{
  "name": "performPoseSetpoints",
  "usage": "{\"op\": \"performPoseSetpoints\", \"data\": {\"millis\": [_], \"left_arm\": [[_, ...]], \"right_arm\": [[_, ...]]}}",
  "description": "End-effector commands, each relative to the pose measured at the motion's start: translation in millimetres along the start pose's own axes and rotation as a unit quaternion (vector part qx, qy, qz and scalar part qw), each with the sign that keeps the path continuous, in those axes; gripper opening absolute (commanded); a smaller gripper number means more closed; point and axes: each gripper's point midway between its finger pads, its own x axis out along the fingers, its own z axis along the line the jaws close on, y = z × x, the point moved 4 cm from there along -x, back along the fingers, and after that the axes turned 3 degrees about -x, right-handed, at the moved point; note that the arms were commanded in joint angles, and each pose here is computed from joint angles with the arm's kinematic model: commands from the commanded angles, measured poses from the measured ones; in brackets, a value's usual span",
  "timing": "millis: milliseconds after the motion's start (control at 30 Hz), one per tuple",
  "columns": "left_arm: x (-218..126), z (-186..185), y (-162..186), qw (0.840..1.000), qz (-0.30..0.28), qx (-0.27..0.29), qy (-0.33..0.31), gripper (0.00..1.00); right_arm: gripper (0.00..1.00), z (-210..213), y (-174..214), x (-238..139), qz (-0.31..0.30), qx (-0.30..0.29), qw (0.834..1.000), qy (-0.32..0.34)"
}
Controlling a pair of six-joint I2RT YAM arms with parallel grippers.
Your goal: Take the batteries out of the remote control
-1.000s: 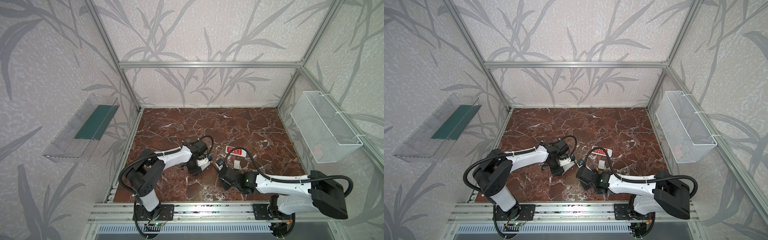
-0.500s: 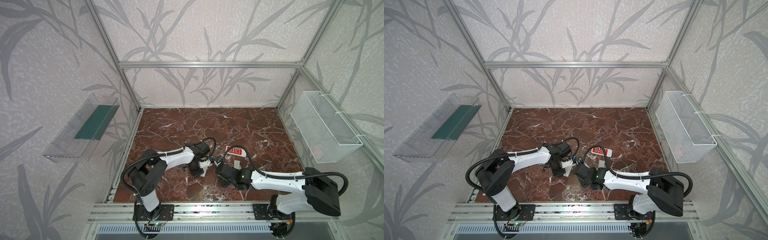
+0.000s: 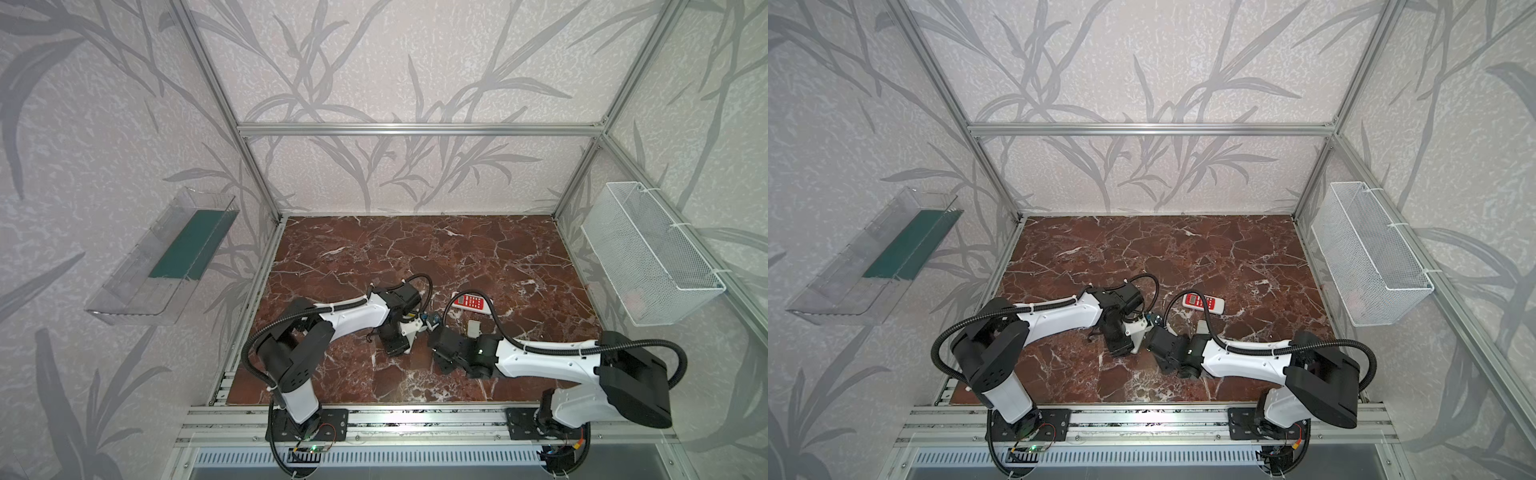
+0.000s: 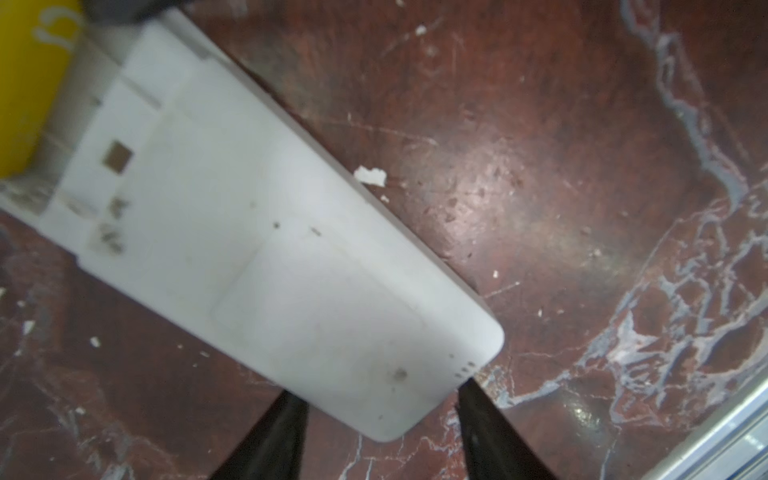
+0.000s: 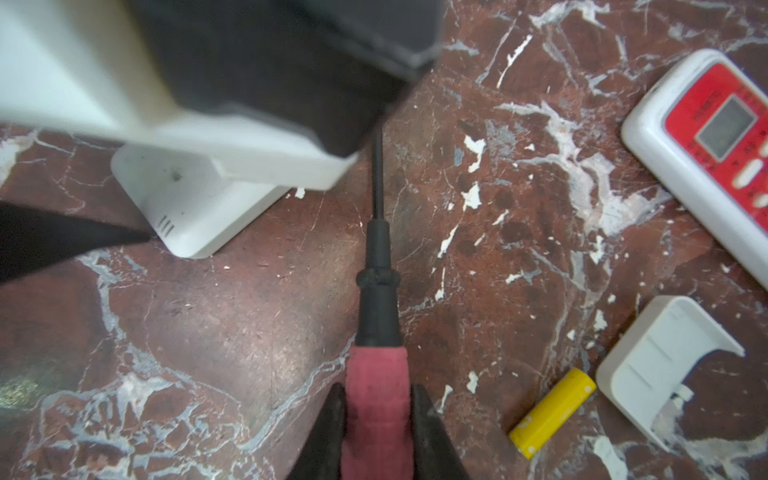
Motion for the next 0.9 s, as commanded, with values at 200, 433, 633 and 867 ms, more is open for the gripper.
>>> {"op": "performPoseSetpoints", "data": {"millis": [200, 433, 633, 867], "left_arm": [[-27.6, 2.6, -9.9, 0.997, -0.049, -0.053, -0.022, 0.99], [-38.0, 11.9, -10.5, 0.986, -0.059, -0.141, -0.061, 0.99], [-60.2, 21.0, -15.7, 0.968, -0.106, -0.206, -0.096, 0.99], [-67.2, 31.9, -18.9, 0.949, -0.114, -0.265, -0.130, 0.99]], "right_arm": [[0.00, -4.9, 5.8, -4.8, -0.009, 0.005, 1.000, -0.007], [0.00, -9.6, 6.6, -11.5, -0.041, 0.013, 0.999, -0.015], [0.00, -16.2, 6.8, -19.2, -0.071, 0.012, 0.997, -0.014], [0.00, -20.4, 7.8, -24.6, -0.089, 0.011, 0.996, -0.015]]}}
